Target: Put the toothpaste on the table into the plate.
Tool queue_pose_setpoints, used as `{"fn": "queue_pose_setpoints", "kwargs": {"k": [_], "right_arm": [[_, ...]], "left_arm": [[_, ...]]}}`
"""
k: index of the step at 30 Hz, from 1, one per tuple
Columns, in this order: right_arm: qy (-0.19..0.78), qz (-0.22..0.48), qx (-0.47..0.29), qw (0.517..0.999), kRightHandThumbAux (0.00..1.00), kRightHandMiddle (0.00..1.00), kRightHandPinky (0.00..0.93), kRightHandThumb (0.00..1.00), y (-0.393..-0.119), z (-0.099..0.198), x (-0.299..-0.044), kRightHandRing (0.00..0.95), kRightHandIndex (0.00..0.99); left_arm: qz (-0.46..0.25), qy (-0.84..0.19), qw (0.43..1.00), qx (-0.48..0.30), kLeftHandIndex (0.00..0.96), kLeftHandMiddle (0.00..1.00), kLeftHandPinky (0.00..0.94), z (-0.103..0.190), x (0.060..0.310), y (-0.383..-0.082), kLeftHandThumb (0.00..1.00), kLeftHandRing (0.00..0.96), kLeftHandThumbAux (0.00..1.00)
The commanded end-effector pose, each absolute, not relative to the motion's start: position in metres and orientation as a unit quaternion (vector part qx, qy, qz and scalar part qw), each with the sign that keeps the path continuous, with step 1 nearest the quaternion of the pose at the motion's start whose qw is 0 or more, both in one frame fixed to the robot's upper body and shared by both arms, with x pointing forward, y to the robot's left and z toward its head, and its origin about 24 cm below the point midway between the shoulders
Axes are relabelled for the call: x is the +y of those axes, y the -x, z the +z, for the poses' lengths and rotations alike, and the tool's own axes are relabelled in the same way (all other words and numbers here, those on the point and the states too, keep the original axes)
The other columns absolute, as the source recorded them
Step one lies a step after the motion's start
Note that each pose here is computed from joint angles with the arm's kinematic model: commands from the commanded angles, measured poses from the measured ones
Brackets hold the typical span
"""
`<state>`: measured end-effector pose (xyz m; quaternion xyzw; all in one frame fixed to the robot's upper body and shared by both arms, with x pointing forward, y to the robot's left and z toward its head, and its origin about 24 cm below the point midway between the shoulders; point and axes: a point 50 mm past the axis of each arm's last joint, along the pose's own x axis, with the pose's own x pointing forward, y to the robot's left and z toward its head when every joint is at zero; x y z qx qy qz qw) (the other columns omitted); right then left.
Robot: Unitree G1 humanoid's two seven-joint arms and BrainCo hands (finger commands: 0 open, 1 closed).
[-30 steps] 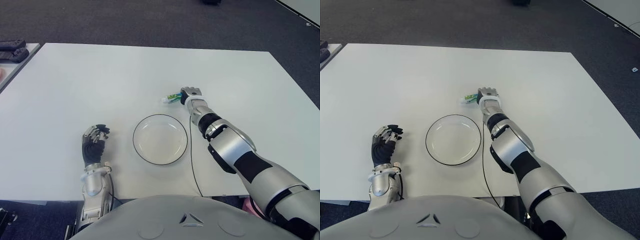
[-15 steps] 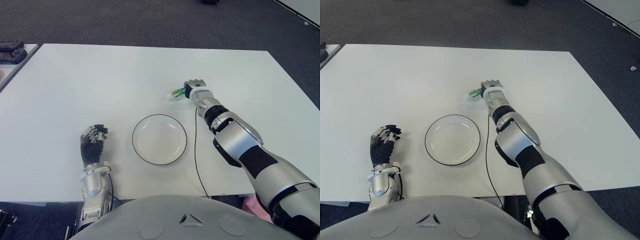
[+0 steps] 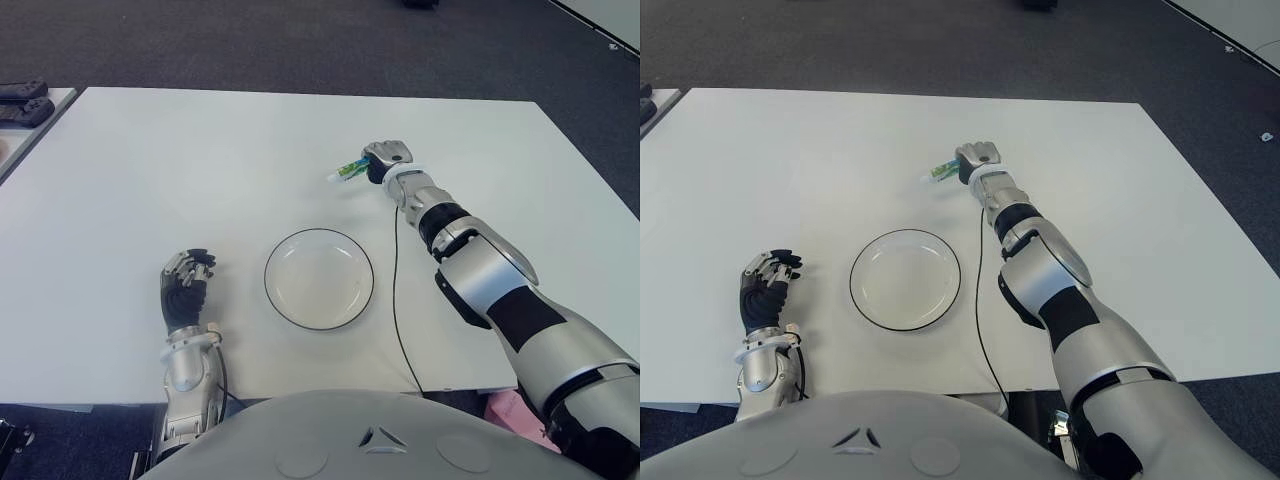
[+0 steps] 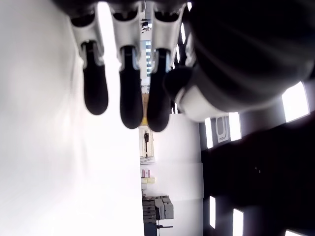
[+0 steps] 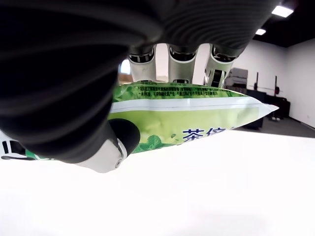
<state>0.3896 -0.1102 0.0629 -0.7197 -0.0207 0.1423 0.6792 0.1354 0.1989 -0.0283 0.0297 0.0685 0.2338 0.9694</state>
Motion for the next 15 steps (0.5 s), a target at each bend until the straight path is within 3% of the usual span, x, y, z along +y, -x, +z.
{"fn": "queue_pose_setpoints", "kwargs": {"k": [1, 15], "right_arm": [[0.683, 0.12, -0.09, 0.715, 0.719, 0.832, 0.857, 0.706, -0.392, 0.077, -0.107, 0.83, 0.439], [0.592, 0.141, -0.256, 0.751, 0.717, 0.88, 0.868, 0.711, -0.372, 0.088, -0.096, 0.865, 0.439]], "left_arm": [[0.234, -0.018, 0.966, 0.111, 0.423, 0.485, 0.482, -0.041, 0.195, -0.132, 0.709, 0.49, 0.723], [0.221, -0.019, 0.97, 0.101, 0.422, 0.502, 0.484, -0.043, 0.194, -0.138, 0.711, 0.496, 0.723]]}}
